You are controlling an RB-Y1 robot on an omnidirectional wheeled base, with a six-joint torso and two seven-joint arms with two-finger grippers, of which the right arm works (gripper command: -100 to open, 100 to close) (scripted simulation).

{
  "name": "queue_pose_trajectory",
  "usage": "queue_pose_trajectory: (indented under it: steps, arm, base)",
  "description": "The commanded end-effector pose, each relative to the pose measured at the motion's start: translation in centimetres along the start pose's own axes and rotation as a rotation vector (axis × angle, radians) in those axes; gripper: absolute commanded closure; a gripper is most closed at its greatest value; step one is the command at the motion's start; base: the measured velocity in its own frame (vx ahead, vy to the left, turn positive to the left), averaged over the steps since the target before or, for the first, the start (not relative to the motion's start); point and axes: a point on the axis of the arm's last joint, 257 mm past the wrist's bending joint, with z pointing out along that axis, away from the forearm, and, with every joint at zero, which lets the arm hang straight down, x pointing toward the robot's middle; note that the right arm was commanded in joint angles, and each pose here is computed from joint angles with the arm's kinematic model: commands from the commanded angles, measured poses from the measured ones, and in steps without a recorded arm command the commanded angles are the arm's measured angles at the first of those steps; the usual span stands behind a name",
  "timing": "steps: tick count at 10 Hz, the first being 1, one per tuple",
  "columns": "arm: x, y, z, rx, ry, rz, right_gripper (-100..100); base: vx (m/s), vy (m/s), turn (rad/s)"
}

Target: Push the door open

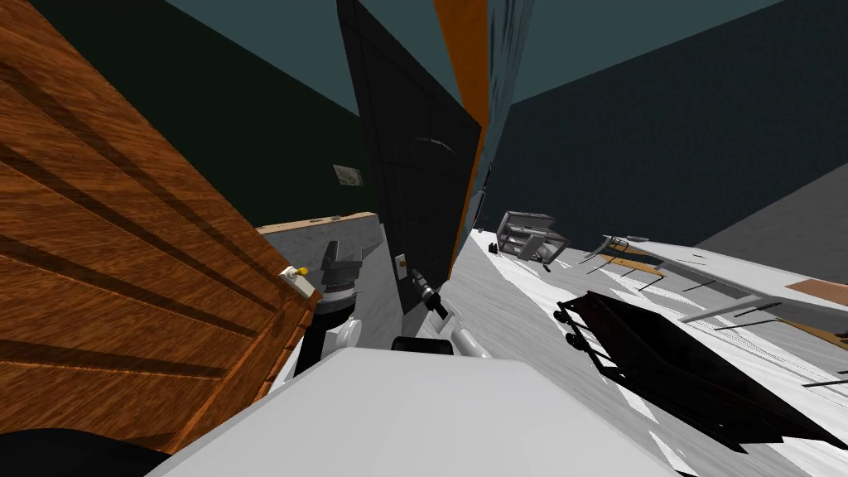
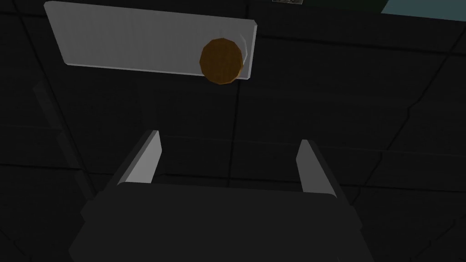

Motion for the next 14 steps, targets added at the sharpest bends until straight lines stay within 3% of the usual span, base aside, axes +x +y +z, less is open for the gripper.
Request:
queue_pose_trajectory:
  steps: [1,7,8,13,14]
  arm:
    - [-0.29,0.0,-0.03,0.001,-0.003,-0.004,-100]
    - [-0.32,0.47,0.62,-0.01,-0.014,0.003,-100]
    - [-0.32,0.47,0.62,-0.01,-0.014,0.003,100]
    - [-0.32,0.47,0.62,-0.01,-0.014,0.003,100]
    - [-0.48,-0.2,0.01,0.004,-0.017,-0.01,100]
  base:
    - [0.159,0.139,0.012]
    - [0.159,0.145,0.023]
    - [-0.006,-0.008,-0.005]
    - [-0.013,-0.013,0.001]
    - [0.088,0.017,-0.147]
